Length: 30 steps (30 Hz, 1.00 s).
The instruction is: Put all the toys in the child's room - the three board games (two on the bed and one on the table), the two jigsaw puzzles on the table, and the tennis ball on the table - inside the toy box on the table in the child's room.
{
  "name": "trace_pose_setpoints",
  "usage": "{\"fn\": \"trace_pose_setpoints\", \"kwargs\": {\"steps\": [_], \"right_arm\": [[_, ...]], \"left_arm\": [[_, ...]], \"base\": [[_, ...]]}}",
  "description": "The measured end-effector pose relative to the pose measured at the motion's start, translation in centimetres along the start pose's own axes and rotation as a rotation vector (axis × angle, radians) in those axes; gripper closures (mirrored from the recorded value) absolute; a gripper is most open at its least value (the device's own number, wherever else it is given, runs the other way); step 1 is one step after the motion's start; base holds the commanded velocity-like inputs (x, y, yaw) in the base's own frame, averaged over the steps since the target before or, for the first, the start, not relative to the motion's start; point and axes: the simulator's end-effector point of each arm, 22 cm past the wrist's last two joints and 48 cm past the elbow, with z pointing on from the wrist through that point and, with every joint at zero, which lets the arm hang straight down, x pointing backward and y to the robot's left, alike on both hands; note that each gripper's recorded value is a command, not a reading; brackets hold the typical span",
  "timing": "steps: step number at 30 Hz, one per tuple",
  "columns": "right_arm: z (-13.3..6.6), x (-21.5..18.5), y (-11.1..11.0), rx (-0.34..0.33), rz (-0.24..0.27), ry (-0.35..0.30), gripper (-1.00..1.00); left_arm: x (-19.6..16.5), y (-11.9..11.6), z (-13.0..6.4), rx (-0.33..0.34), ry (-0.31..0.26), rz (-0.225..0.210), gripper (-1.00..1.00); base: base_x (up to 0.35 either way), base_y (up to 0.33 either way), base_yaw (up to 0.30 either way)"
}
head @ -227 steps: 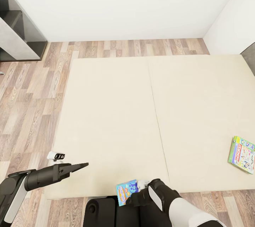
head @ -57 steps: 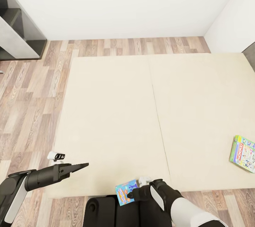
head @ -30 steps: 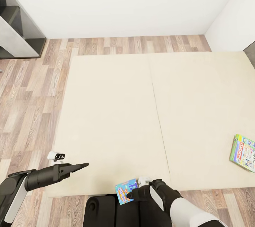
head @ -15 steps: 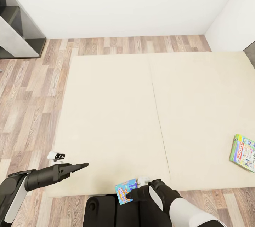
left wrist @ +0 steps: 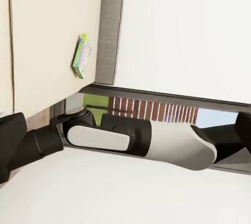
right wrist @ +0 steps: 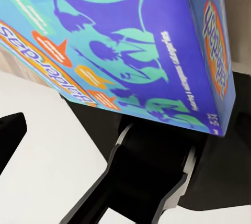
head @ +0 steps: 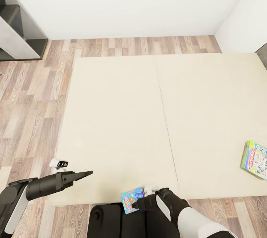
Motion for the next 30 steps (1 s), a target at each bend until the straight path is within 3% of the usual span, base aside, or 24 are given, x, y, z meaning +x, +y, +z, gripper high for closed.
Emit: {"fn": "trace_pose_setpoints", "kwargs": {"steps": [16,21,30], "right_arm": [[0.5,0.6,-0.2,-0.002,0.006,0.014,-1.00],[0.4,0.6,-0.3,-0.002,0.007,0.015,-1.00],[0.4,0.8,-0.3,-0.009,0.021,0.024,-1.00]], "left_arm": [[0.1,0.4,-0.1,0.003,0.001,-0.014,-1.00],[0.1,-1.7,-0.4,0.095,0.002,-0.012,-1.00],[-0.1,-1.4,-1.4,0.065,0.018,-0.003,-1.00]], "base": [[0.000,0.000,0.000],[0.000,0.000,0.000],[0.000,0.000,0.000]]}}
